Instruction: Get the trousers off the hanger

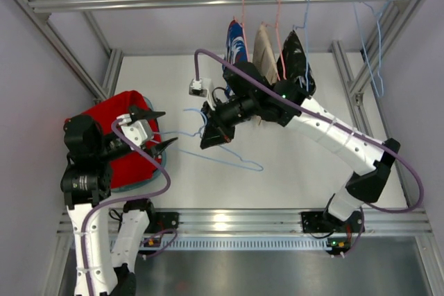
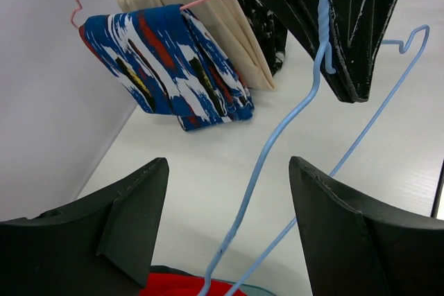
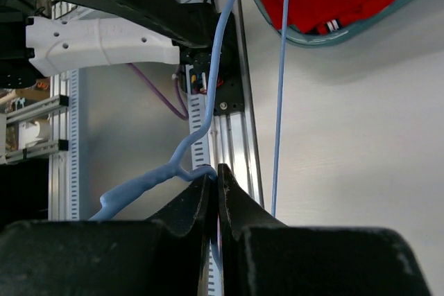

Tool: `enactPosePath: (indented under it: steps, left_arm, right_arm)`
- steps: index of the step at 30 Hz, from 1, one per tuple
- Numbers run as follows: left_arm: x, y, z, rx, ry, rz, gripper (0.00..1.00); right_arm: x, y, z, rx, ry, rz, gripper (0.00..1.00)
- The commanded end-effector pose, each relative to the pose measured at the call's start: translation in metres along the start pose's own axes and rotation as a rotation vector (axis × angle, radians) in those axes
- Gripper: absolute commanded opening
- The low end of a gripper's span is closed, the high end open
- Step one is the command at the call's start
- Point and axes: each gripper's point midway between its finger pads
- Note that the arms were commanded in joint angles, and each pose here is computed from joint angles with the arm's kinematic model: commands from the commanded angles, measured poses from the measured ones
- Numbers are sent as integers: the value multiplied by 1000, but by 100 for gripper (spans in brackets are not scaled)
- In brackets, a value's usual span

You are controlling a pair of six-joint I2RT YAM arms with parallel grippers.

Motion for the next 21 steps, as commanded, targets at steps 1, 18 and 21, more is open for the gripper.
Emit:
enactPosePath:
  steps: [1,18,21]
  left_arm:
    - [-15,4,-3,-48,74,17,75]
    - [-58,4,-17,-30,54,126,0]
    - [-52,7,-8,0,2,108,0]
  right_arm:
    - [23,0,24,64,-57,-45,0]
    - [19,-13,13,-41,-105,-73,55]
    - [7,-33,3,-105,-113,-82,64]
Point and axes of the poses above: each gripper's point midway between its finger pads, its own y axis out along the fingers, its own z axis along the line the jaws close on, x = y × z, and after that the axes turned 3 degrees about y, right-handed
